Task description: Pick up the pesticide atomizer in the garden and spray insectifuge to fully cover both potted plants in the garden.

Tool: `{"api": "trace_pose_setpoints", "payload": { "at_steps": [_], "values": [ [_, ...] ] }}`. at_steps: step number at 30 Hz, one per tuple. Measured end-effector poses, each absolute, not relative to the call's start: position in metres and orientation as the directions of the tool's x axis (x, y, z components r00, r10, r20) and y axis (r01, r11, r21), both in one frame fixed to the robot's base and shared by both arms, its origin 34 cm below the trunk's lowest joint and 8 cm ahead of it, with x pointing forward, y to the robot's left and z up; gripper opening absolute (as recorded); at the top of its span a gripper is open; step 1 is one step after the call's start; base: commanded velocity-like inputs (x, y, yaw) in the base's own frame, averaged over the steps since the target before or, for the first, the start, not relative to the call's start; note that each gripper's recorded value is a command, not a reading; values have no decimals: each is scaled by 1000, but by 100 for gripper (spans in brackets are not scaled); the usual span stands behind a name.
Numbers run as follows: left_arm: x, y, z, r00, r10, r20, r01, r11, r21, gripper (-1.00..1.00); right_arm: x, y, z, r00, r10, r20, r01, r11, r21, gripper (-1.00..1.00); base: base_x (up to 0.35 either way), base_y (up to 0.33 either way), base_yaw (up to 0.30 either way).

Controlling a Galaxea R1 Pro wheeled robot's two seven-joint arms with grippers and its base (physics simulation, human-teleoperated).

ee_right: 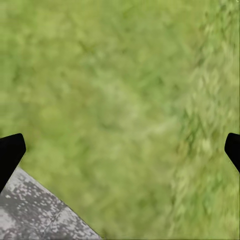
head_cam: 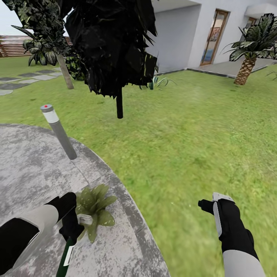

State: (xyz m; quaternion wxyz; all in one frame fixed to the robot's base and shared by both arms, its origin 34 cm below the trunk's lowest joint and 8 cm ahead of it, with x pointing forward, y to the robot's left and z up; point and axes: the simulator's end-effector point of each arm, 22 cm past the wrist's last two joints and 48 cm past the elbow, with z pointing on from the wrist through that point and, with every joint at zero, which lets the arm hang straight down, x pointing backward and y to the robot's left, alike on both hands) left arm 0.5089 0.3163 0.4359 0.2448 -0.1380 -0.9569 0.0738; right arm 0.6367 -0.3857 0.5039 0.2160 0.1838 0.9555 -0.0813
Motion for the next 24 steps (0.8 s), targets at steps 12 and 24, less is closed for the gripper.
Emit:
{"api": "trace_pose_setpoints", "payload": {
  "at_steps": [12, 24],
  "values": [
    [519, 311, 439, -846, 311, 434, 241, 948, -208, -100, 637, -387, 504, -838, 317, -443, 388, 918, -77, 100, 45, -41, -24],
    [546, 309, 452, -858, 324, 398, 267, 944, -193, -100, 637, -387, 506, -837, 316, -447, 388, 919, -76, 100, 0, -1, -101]
  ]
}}
